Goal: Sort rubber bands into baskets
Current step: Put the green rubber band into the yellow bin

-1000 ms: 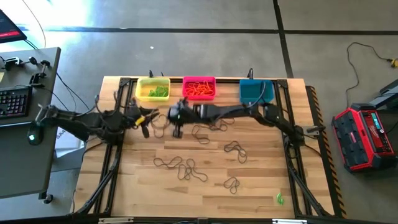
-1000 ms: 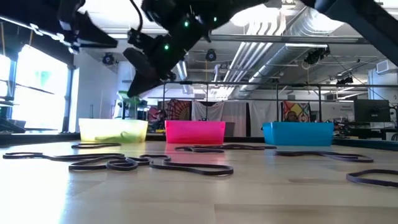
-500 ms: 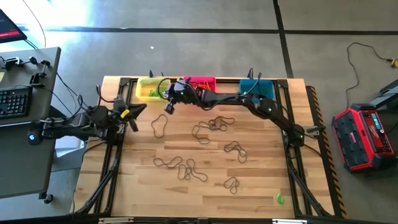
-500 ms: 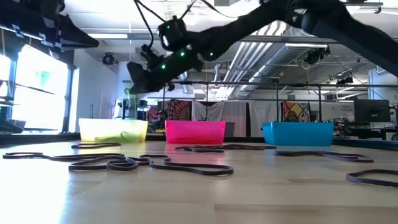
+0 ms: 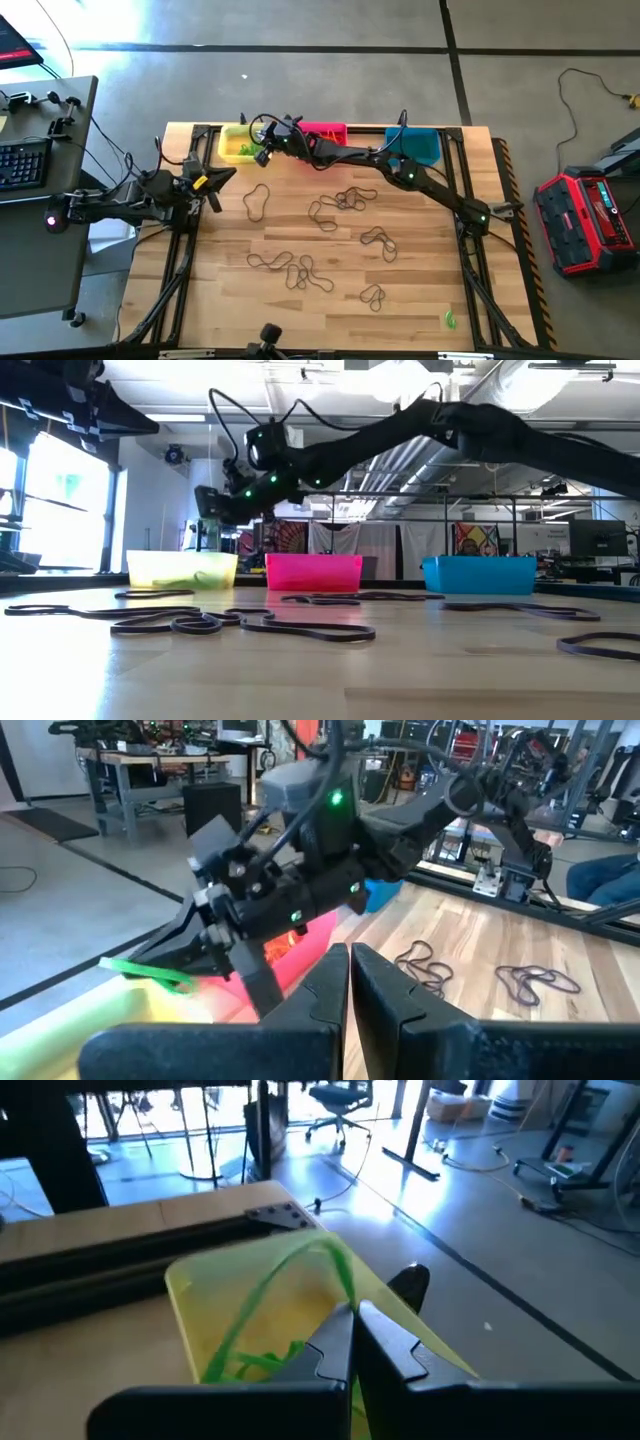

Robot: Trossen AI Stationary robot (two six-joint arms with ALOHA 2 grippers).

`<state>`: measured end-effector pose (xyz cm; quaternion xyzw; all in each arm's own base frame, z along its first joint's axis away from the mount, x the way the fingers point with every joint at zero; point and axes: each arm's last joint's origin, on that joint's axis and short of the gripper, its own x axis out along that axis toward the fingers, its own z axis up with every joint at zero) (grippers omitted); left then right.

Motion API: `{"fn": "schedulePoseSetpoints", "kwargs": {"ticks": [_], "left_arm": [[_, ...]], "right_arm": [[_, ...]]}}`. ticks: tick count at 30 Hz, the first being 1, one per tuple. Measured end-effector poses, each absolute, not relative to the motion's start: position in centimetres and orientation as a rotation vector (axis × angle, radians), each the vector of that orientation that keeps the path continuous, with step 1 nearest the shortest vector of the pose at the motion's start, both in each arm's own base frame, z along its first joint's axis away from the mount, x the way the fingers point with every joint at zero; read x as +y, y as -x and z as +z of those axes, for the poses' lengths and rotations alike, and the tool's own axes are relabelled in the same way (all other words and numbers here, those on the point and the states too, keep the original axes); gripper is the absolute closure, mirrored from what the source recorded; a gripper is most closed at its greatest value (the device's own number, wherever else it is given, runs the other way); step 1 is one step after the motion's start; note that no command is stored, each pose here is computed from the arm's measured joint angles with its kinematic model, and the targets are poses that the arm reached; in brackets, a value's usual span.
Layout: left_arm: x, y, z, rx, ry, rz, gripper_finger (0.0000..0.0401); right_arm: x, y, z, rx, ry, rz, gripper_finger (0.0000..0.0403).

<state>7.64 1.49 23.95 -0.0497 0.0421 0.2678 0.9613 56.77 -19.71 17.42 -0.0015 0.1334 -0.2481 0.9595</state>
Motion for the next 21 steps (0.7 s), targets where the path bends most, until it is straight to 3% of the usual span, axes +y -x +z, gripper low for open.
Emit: {"fn": "schedulePoseSetpoints", "kwargs": {"ticks": [6, 16, 21], "left_arm": [[1.5, -7.6, 23.9, 0.084, 0.106, 0.543, 0.0394], [1.5, -7.6, 23.9, 0.085, 0.109, 0.543, 0.0394], [1.5, -7.6, 23.9, 0.085, 0.111, 0.543, 0.0394]], "right_arm": [[-19.9, -56.6, 16.4, 0.298, -0.038, -0.516, 0.0398], [-19.2, -56.7, 15.8, 0.343, -0.14, -0.451, 0.0275], [-18.8, -56.1, 16.8, 0.42, -0.176, -0.433, 0.0275]]}}
